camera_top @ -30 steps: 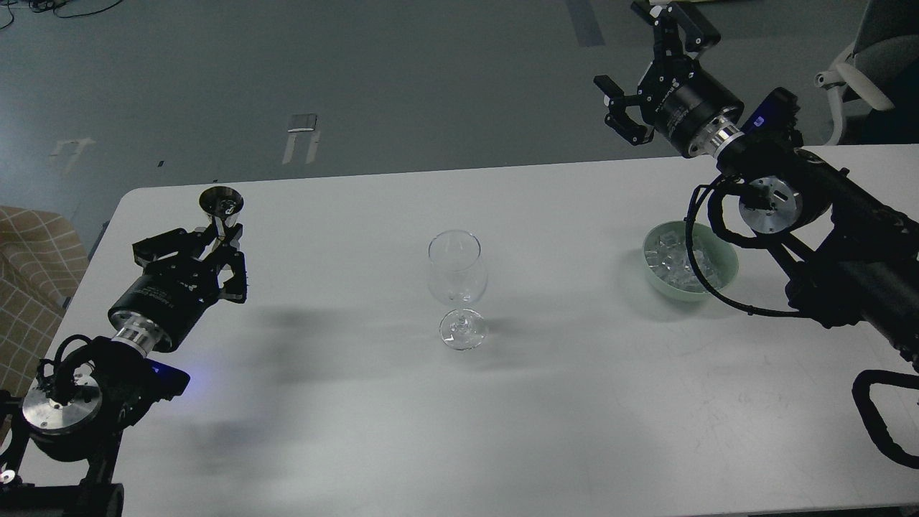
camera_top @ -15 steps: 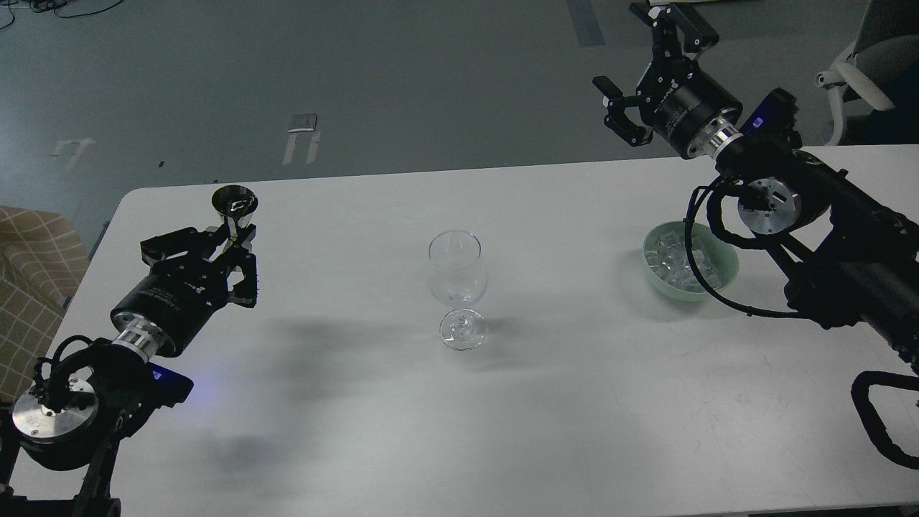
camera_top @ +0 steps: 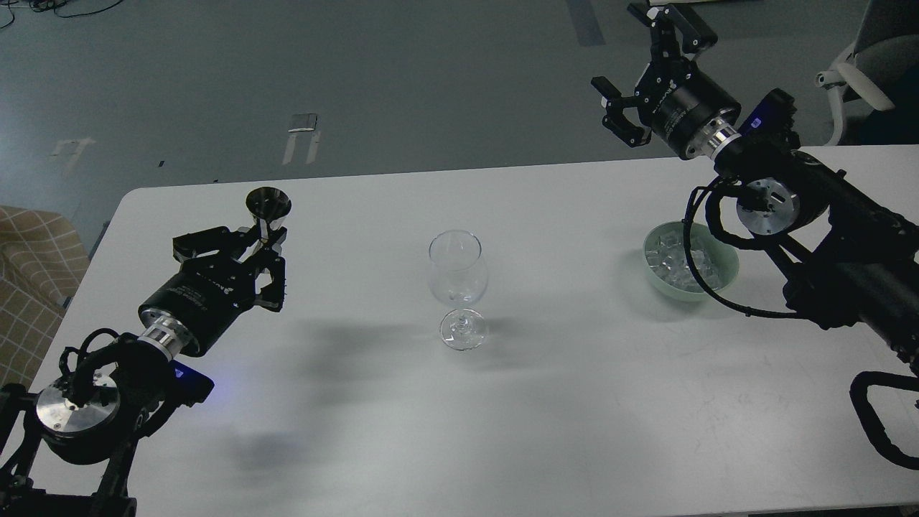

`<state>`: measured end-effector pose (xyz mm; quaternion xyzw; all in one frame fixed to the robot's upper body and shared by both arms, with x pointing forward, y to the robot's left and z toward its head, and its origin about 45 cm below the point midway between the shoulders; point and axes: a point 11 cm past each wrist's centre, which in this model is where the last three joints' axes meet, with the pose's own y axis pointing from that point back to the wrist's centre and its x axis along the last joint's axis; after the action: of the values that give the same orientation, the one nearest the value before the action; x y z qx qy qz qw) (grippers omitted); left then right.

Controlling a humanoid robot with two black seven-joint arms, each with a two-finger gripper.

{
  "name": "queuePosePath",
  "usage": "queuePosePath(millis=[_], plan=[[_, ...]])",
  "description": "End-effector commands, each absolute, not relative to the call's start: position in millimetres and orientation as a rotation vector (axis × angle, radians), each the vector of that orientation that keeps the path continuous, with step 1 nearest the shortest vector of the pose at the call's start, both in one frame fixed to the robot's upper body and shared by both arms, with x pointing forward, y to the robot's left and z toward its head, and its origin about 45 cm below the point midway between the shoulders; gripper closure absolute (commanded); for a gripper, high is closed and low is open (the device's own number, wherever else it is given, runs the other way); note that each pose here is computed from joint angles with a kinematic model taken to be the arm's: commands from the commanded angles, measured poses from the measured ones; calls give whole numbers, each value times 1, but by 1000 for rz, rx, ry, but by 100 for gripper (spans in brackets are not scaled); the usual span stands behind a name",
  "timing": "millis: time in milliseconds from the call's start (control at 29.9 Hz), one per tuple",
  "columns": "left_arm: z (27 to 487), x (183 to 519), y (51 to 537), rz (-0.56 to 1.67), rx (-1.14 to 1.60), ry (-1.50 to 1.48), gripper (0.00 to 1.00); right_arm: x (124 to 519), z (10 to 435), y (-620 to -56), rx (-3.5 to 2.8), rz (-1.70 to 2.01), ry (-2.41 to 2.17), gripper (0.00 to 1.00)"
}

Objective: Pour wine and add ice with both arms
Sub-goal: 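Lift the jigger with the left gripper and carry it toward the glass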

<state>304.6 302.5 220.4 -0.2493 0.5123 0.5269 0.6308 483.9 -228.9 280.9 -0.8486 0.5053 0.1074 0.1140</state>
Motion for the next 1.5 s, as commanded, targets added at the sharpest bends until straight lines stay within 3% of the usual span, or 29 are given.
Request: queuePosePath(millis=[0,435,1471], plan=[[221,306,298,1199,-569,1167,88,483,278,-231,-2489,320,1489,0],[220,313,256,1118,-502,1159,88,482,276,-232,-2490,325,1492,0],[220,309,219,1077,-352,1086,88,480,269,-232,-2491,342,1498,0]])
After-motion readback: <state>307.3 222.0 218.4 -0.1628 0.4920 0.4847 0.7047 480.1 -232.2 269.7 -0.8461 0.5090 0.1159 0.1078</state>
